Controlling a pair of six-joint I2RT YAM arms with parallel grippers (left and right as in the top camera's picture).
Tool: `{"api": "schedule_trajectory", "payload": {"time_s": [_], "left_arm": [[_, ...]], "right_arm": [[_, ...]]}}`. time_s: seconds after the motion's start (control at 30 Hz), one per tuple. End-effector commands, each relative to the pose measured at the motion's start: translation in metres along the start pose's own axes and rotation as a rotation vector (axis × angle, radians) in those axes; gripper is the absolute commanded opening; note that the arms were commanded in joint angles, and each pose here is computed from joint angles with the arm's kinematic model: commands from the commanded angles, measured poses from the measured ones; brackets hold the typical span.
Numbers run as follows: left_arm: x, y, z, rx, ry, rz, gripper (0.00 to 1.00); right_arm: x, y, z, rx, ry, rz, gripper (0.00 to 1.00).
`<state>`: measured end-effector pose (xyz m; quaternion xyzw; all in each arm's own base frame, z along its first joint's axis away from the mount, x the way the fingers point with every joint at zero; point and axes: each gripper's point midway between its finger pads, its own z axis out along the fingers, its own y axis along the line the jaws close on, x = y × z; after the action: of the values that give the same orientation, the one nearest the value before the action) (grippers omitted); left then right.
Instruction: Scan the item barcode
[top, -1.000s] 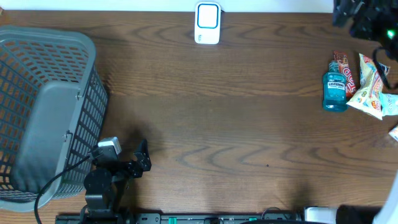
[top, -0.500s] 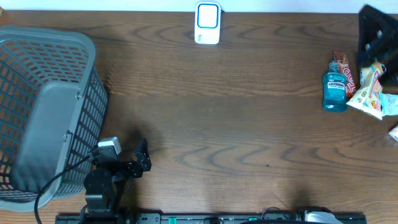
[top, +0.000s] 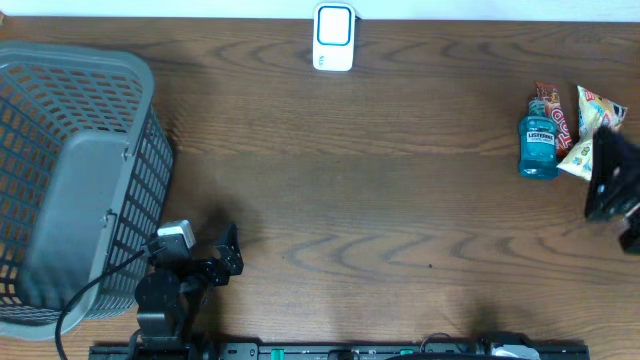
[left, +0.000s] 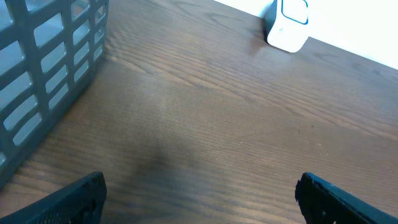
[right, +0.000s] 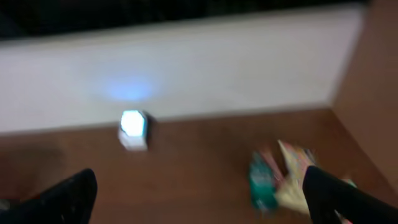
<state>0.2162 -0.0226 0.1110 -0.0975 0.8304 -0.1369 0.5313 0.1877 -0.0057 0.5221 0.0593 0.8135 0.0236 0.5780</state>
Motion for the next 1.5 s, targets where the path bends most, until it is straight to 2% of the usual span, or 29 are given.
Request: {"api": "schedule_trajectory", "payload": {"time_s": [0.0, 0.1, 0.43, 0.6, 0.83, 1.0, 1.17, 1.47], "left_arm": [[0.01, 0.001, 0.002, 0.004, 0.032, 0.01, 0.98], [0.01, 0.001, 0.002, 0.004, 0.032, 0.01, 0.98], [0.01, 0.001, 0.002, 0.004, 0.032, 0.01, 0.98], [0.01, 0.001, 0.002, 0.004, 0.032, 0.01, 0.98], [0.01, 0.001, 0.002, 0.004, 0.032, 0.01, 0.98], [0.01, 0.001, 0.002, 0.004, 0.032, 0.01, 0.98], [0.01, 0.001, 0.002, 0.004, 0.032, 0.01, 0.98], [0.01, 0.001, 0.002, 0.004, 0.032, 0.01, 0.98]], "right_arm": [[0.029, -0.016, -0.002, 0.088, 0.117, -0.027, 0.99], [0.039, -0.014, -0.007, 0.072, 0.149, -0.002, 0.99], [0.035, -0.019, -0.042, 0.093, -0.029, -0.005, 0.99], [0.06, -0.017, -0.037, 0.06, -0.093, -0.009, 0.99], [0.131, -0.013, 0.007, -0.024, -0.166, -0.017, 0.99], [0.174, -0.017, 0.051, -0.054, -0.341, -0.028, 0.99], [0.206, -0.012, 0.085, -0.119, -0.451, -0.049, 0.99], [0.25, -0.023, 0.139, -0.098, -0.492, -0.046, 0.99]]}}
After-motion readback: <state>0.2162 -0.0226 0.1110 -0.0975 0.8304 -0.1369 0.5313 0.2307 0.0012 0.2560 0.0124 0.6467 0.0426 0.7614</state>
